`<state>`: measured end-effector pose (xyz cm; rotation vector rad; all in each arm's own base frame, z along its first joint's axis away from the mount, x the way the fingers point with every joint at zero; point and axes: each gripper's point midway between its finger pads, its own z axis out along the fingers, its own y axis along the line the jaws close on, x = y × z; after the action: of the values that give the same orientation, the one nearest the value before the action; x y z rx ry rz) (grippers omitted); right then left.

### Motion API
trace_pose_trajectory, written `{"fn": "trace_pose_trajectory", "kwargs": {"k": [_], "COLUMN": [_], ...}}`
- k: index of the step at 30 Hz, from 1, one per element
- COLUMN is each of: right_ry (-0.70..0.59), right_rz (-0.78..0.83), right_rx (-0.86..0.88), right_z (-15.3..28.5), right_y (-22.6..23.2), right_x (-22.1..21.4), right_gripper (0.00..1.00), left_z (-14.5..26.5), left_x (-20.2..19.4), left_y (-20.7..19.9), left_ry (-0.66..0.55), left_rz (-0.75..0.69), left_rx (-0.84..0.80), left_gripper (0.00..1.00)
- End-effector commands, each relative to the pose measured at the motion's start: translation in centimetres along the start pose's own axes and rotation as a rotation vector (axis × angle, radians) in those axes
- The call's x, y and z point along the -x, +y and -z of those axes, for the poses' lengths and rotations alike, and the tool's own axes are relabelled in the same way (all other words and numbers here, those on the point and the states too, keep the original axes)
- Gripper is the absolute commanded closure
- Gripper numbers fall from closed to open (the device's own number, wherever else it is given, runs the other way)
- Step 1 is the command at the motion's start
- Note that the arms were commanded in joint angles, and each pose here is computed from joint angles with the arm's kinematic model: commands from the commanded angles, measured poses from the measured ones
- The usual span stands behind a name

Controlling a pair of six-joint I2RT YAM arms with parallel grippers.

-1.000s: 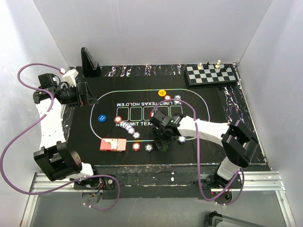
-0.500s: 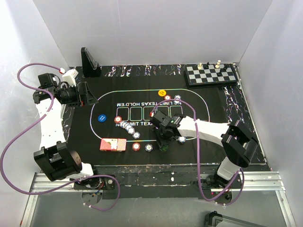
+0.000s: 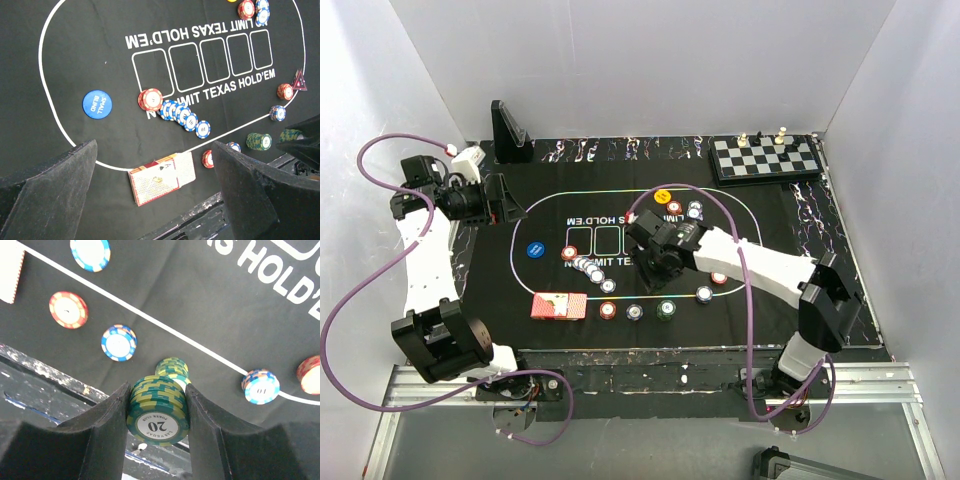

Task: Distribute texas hold em gaming equipment

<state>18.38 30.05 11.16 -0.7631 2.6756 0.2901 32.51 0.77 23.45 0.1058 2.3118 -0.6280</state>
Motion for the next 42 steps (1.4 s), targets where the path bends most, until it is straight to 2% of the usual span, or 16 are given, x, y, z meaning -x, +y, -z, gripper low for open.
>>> {"fn": "trace_pose_trajectory", "kwargs": {"k": [1,9,18,29,42], "right_ry": [-0.017,-0.027,-0.066,-0.035,0.046], "right_rz": [0.042,0.125,0.079,0.036,0.013], "right_rx": [-0.027,-0.033,-0.02,-0.008,0.096], "right_z": [0.4,-3.6,-8.2,-13.0,-15.5], "right_y": [0.6,3.2,2.8,3.0,5.7], "right_x": [2.8,9.3,14.8,15.5,14.0], "right_gripper": [0.99,0.99,0.99,0.99,0.99], "left_z": [0.4,-0.7,-1.5,-2.0,-2.0], "left_x": [0.4,0.2,0.1,-0.4,-0.3], "left_y": [0.0,0.9,1.6,1.9,2.1], "left_ry": [-0.035,-0.023,-0.018,-0.001,0.001], "left_rz": [-0.037,-0.031,-0.034,-0.046,-0.04], "left_rx": [0.012,0.006,-0.003,-0.009,-0.007], "left_gripper": [0.0,0.0,0.0,0.0,0.0]}}
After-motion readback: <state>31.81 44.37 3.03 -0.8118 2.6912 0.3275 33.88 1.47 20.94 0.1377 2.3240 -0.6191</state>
